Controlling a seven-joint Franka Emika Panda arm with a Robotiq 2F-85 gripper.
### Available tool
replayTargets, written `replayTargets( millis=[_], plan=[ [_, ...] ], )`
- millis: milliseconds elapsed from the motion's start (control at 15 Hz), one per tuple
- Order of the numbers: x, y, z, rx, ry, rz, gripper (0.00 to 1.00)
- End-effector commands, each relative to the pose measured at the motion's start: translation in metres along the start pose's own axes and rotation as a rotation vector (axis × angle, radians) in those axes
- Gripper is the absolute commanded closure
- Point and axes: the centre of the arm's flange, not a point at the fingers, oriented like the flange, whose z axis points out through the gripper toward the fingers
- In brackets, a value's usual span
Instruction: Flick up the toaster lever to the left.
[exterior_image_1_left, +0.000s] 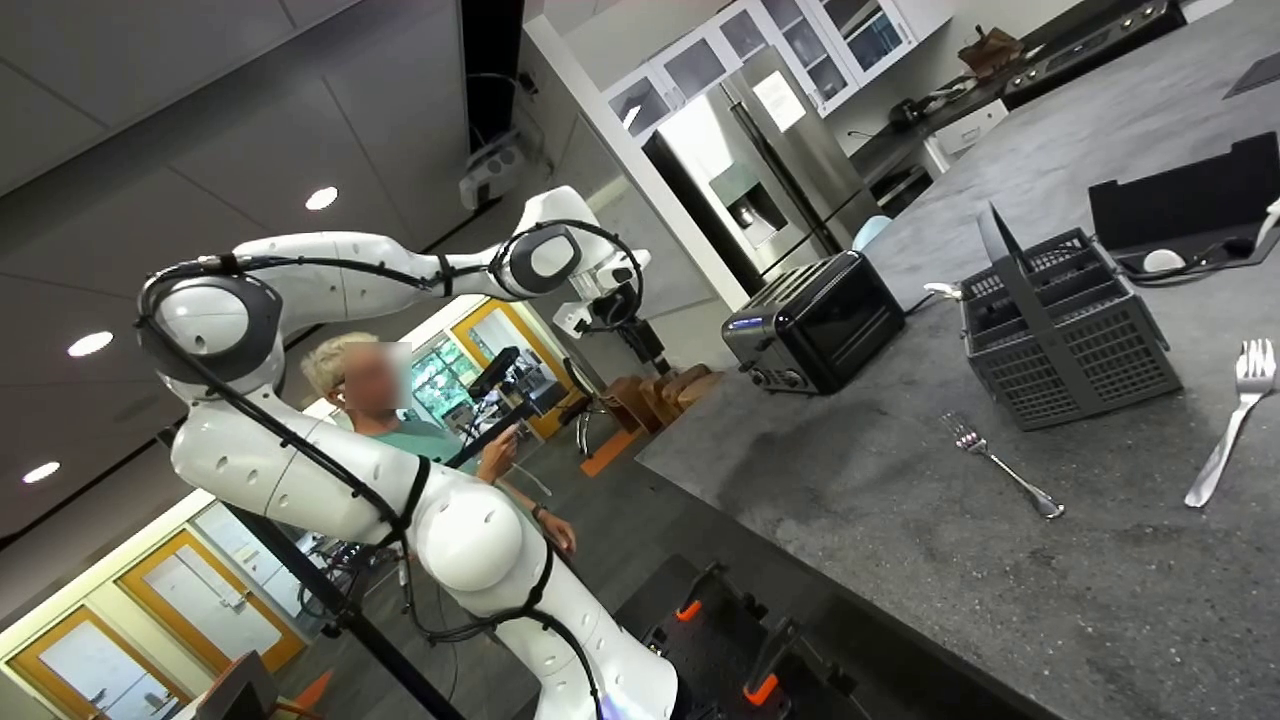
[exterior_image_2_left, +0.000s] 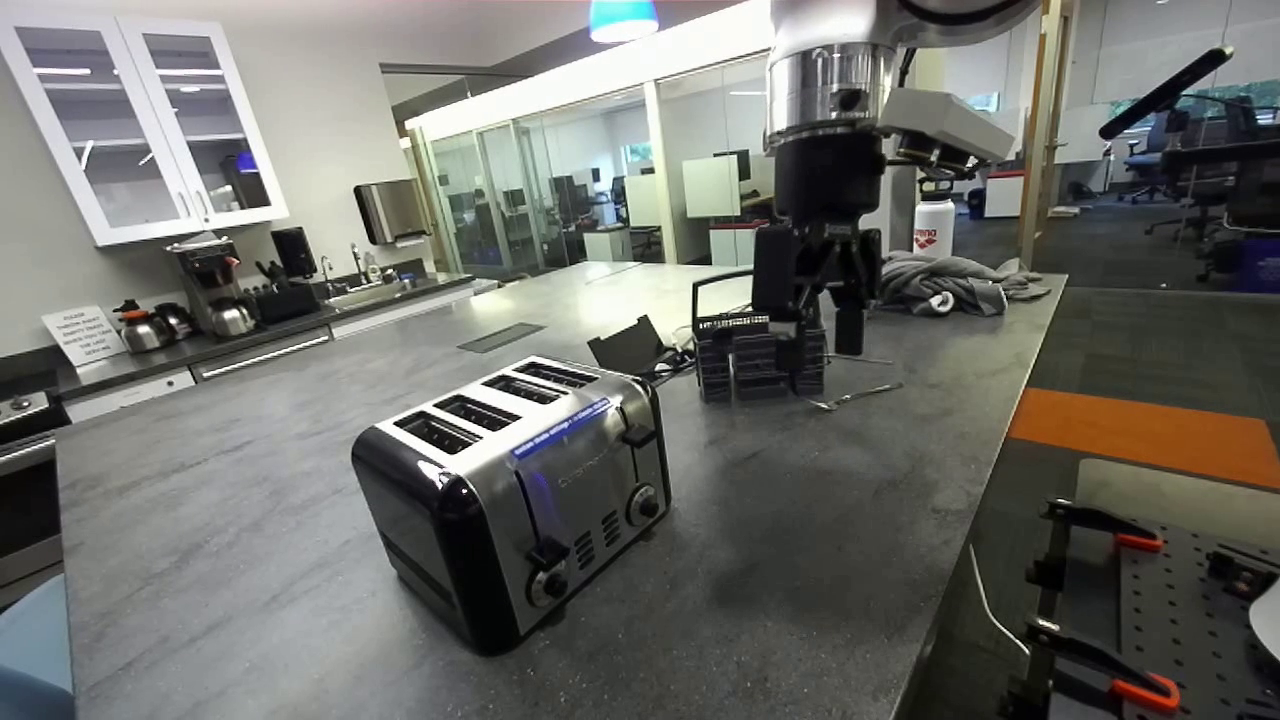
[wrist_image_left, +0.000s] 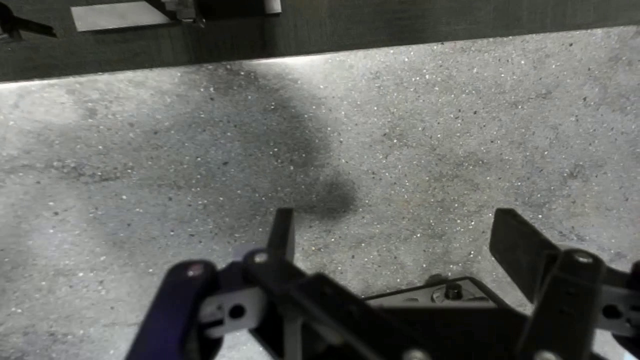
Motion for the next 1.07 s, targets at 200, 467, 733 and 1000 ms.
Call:
replayTargets(
  millis=[200,467,733,1000],
  plan=[
    [0.002,-0.048,0.018,-0.017,0.009,-0.038,0.00],
    [0.010,-0.058,0.021,-0.021,0.002,-0.051,0.00],
    [0.017,-0.078,0.029,-0.009,0.047,-0.043,0.00],
    [0.023,-0.101,0.041,-0.010,0.151,-0.004,0.26]
  ],
)
